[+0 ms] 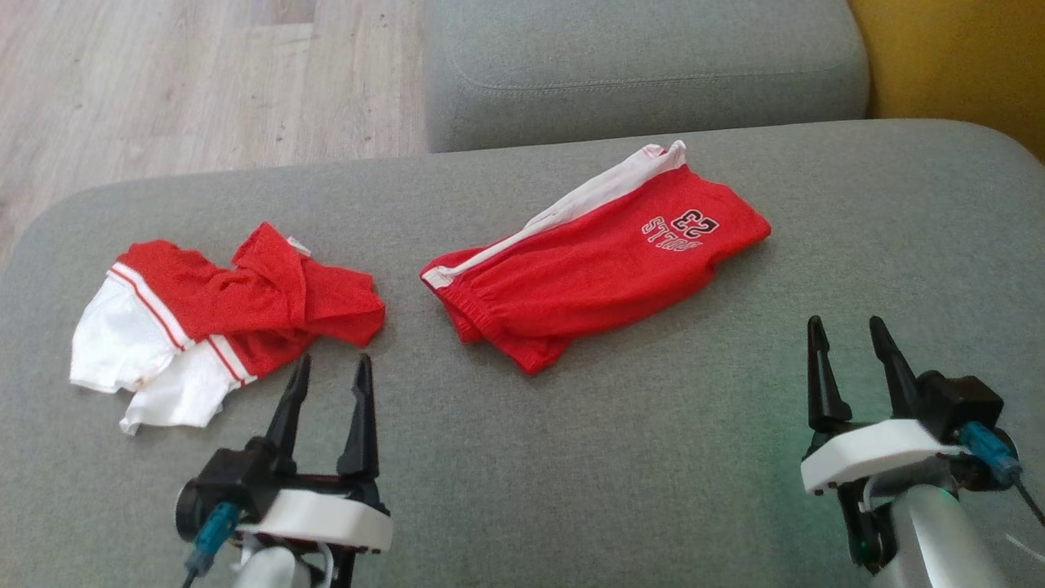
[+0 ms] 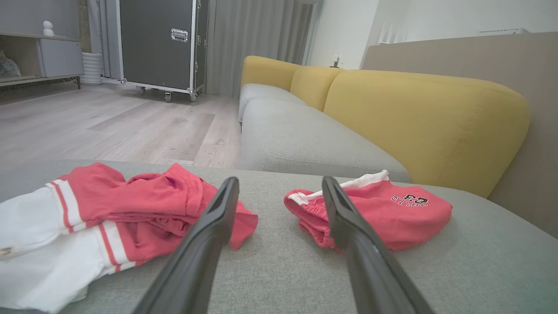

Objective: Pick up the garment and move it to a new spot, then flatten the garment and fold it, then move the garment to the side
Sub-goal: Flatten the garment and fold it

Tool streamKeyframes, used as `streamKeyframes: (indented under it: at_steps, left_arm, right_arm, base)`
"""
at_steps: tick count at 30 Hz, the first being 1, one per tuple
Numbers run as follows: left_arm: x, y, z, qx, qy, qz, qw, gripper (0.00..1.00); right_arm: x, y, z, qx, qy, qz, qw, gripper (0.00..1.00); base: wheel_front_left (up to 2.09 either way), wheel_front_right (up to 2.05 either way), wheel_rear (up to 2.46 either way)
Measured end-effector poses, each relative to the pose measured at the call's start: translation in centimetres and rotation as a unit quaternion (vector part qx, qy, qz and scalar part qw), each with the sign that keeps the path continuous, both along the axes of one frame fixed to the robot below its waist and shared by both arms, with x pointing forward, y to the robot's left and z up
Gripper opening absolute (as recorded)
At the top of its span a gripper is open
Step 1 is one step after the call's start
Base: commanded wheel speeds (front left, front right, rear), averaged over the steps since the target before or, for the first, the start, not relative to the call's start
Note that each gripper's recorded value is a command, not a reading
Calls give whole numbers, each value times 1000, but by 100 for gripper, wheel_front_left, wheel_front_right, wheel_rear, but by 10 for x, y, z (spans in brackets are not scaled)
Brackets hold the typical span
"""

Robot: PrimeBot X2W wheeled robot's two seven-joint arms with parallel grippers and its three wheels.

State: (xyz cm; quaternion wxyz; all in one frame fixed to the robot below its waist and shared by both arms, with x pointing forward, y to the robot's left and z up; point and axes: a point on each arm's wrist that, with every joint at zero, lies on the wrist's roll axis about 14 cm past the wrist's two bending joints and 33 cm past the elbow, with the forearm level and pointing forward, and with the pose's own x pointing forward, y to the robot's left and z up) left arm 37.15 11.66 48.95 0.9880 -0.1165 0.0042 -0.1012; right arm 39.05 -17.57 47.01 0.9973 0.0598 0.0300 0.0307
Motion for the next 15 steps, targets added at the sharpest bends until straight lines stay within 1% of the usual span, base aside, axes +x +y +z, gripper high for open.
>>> streamKeyframes:
  at_steps: [4, 7, 10, 14, 15]
  left_arm:
    - [-1, 0, -2, 3, 0, -3, 1000, 100]
    - [2, 2, -6, 4, 5, -2, 1000, 100]
    - [8, 4, -8, -1, 9, 3, 1000, 100]
    - [26, 10, -2, -5, 0, 8, 1000, 100]
    - [26, 10, -2, -5, 0, 8, 1000, 100]
  right_arm:
    - [4, 6, -2, 2, 3, 8, 1000, 100]
    - [13, 9, -5, -10, 8, 14, 1000, 100]
    - [38, 11, -4, -20, 20, 18, 999, 100]
    - [82, 11, 2, -23, 37, 23, 999, 100]
    - [82, 11, 2, -23, 37, 23, 999, 100]
  base:
    - [0, 0, 0]
    - [0, 0, 0]
    - [0, 0, 0]
    - [0, 0, 0]
    - [0, 0, 0]
